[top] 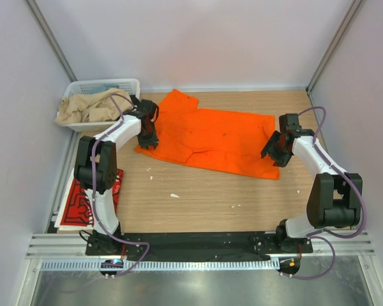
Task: Fold and stack the t-shirts
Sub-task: Fold the tshirt
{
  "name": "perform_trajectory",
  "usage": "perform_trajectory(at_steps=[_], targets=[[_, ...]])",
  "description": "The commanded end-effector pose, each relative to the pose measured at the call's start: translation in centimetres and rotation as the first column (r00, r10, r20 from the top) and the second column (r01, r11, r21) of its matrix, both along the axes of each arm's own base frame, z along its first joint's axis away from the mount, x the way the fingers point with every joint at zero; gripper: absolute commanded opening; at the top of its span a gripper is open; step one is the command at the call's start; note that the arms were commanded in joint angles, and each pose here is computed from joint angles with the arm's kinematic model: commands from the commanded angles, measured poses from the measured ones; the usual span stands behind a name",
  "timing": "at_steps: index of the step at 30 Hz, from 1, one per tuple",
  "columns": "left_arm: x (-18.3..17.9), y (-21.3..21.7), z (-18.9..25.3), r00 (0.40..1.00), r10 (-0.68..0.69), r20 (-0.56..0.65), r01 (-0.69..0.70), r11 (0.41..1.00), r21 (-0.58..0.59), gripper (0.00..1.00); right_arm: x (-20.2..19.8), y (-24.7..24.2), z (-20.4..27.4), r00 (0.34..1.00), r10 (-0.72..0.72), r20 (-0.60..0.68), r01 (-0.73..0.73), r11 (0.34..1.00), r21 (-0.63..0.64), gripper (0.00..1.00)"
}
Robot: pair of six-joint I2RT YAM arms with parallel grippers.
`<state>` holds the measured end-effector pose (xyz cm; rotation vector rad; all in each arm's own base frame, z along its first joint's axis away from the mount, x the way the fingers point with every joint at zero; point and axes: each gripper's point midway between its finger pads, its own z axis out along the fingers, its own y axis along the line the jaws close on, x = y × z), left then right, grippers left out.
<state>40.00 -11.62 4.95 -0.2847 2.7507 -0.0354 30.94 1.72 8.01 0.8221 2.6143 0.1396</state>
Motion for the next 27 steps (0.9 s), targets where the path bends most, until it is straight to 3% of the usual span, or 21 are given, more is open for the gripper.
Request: perform_trajectory(at_steps=[1,8,22,27], targets=[[0.8,1.0,0.7,1.000,0.002,0.032,-0.004,0.999,0.047,0.32,0.6,0.1,0.2,1.000,0.019,0.018,-0.019,1.000,-0.002,0.59],[0.5,0.6,-0.4,1.000,-0.002,0.001,0.002,0.999,0.032,0.32,0.6,0.1,0.2,1.000,0.019,0.015,-0.019,1.000,-0.002,0.59],[0.5,-0.3,0.3,1.000,0.001,0.017,-0.001,1.000,-0.015,0.22,0.6,0.8,0.1,0.999,0.032,0.016,-0.032,0.999,0.034,0.59],[0.2,-0.5,0.0,1.000,0.005,0.004,-0.005,1.000,-0.024,0.13,0.7,0.8,0.1,1.000,0.025,0.017,-0.025,0.999,0.037,0.59]])
